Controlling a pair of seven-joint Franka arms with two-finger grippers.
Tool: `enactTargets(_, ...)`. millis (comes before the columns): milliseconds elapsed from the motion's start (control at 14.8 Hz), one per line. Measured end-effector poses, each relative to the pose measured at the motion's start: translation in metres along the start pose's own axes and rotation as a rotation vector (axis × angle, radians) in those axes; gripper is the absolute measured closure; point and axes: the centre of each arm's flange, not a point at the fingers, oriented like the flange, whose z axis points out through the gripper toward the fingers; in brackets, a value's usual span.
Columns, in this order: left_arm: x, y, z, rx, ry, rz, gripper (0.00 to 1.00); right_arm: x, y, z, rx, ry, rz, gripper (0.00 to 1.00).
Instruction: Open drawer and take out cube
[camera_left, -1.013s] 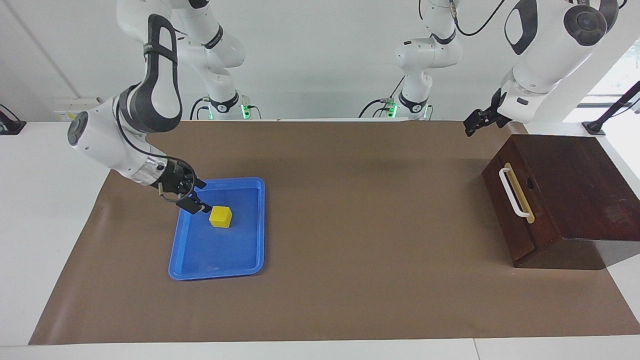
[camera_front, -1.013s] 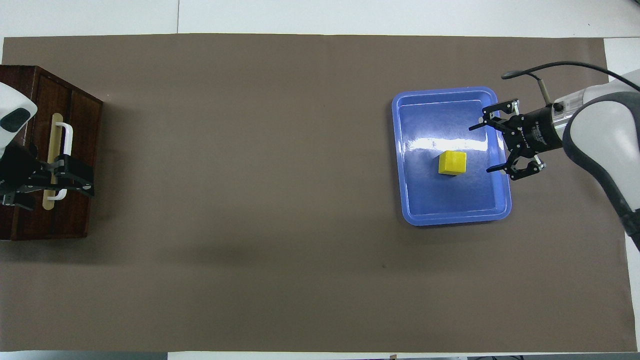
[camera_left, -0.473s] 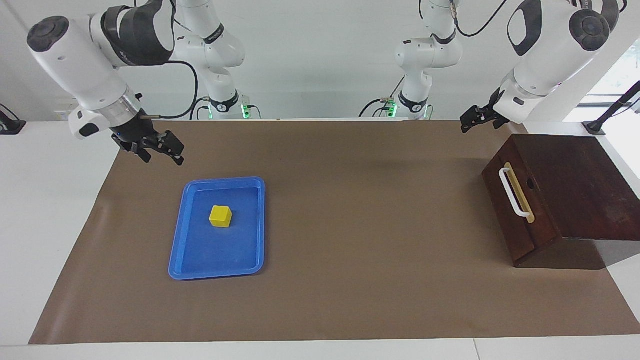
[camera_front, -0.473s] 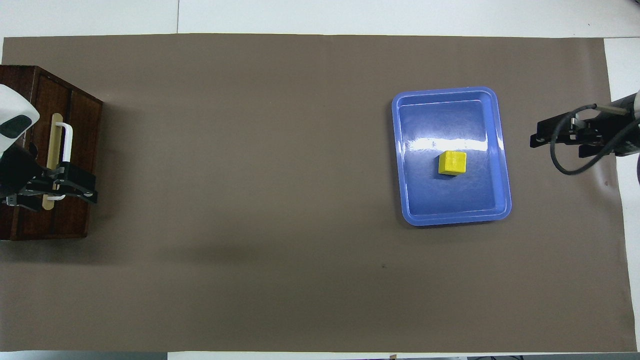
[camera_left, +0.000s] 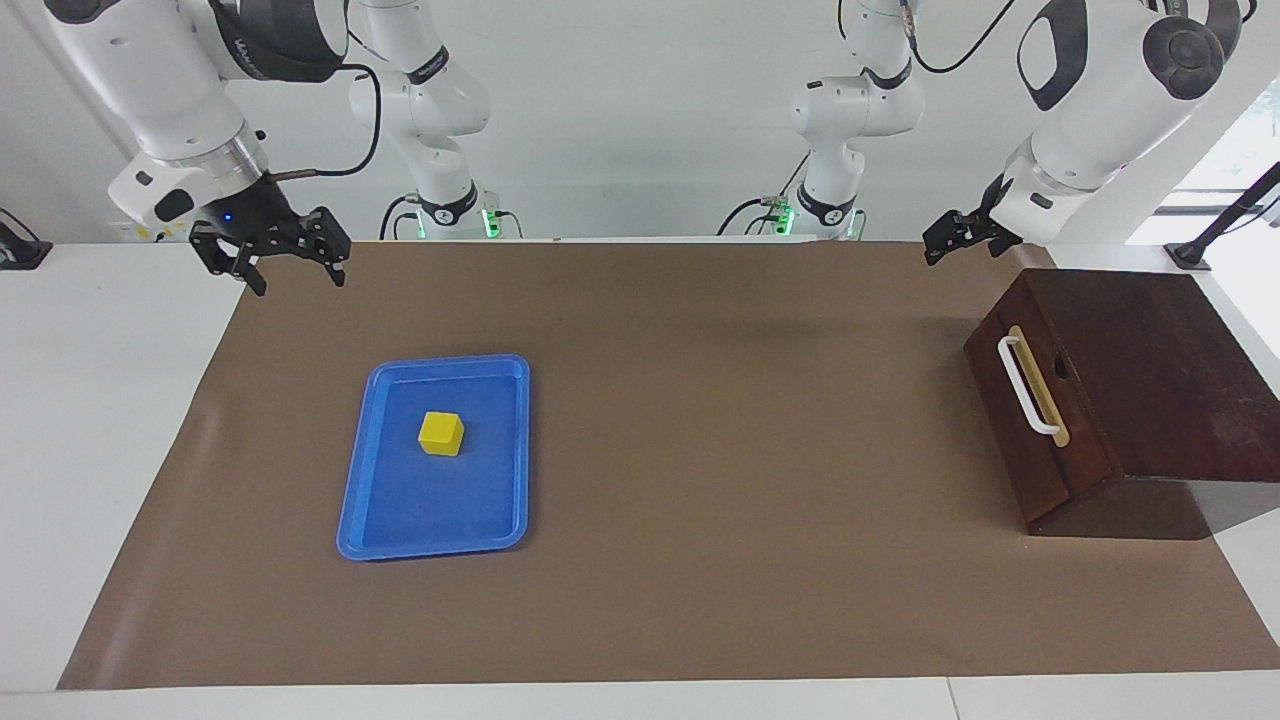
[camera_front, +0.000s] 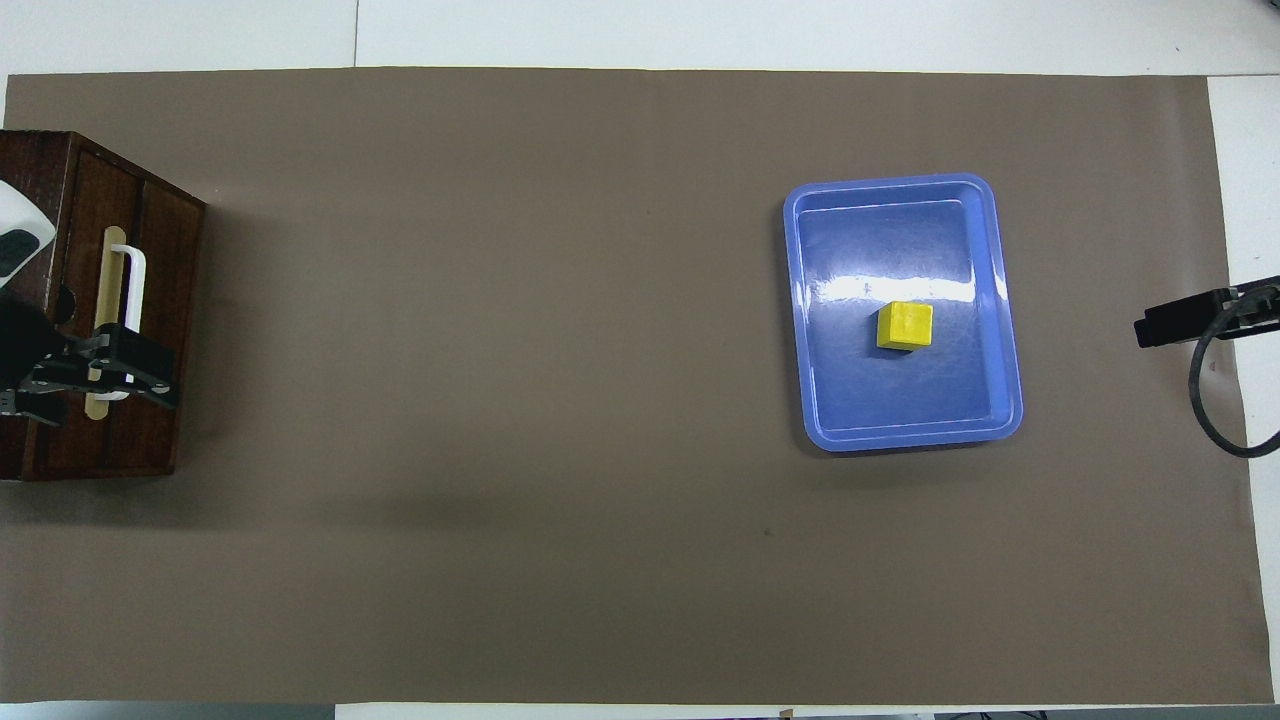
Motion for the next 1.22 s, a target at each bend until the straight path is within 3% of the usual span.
enactTargets(1215, -0.005, 0.003, -0.007, 0.000, 0.015, 0.006, 0.00, 0.008, 0.006, 0.032, 0.012, -0.121, 0.046, 0.00)
